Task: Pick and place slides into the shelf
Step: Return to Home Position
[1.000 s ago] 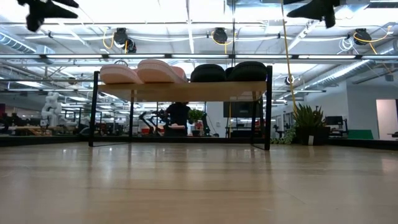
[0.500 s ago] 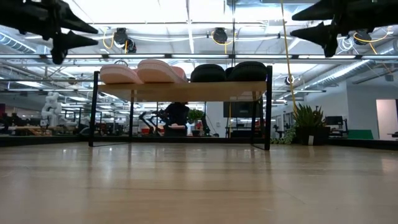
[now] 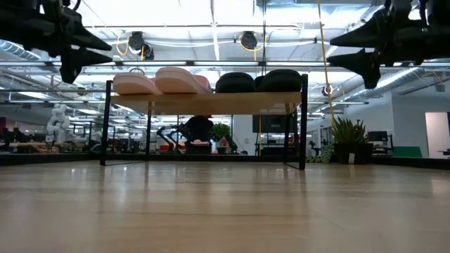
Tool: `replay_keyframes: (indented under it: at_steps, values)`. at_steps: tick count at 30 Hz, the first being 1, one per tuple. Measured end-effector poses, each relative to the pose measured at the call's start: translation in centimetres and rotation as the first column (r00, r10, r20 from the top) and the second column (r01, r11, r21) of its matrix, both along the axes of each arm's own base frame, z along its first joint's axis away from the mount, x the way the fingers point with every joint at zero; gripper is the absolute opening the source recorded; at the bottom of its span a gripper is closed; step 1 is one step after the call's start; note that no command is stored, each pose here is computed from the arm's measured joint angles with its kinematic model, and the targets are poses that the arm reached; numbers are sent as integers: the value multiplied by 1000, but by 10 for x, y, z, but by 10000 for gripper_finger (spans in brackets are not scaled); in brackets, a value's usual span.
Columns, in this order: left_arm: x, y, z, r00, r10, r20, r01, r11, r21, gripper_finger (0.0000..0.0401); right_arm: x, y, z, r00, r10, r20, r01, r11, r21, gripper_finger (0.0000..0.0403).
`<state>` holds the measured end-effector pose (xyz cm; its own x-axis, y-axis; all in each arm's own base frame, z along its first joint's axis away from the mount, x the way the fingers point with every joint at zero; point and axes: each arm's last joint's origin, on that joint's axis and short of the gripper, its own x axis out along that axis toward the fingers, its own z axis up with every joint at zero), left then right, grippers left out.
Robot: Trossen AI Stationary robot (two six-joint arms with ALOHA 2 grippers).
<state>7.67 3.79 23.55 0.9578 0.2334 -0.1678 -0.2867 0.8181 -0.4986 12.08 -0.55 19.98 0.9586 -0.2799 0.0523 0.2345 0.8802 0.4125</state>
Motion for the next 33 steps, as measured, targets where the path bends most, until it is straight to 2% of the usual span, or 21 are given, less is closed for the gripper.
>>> replay_keyframes:
  at_steps: [6, 12, 18, 22, 28, 33]
  values:
    - [-1, -2, -7, 997, -51, -53, 48, 998, -49, 129, -3, 0, -12, 1000, 2, -9, -2, 1000, 14, 194]
    - [-1, -4, -6, 993, -106, -50, 104, 994, -39, 129, -5, 0, -17, 1000, 21, 12, -22, 999, 35, 194]
    - [0, -4, -7, 992, -120, -49, 118, 992, -36, 129, -6, 1, -15, 994, 54, 95, -58, 998, 33, 194]
    - [4, -2, -22, 987, -152, -50, 149, 987, -59, 129, -6, 1, -17, 996, 52, 76, -54, 998, 28, 194]
    - [16, 3, -53, 975, -208, 83, 218, 967, -133, 129, -6, 1, -17, 996, 51, 72, -54, 998, 28, 194]
    - [18, 3, -54, 962, -219, 160, 247, 951, -186, 129, -6, 1, -15, 994, 52, 93, -54, 998, 29, 194]
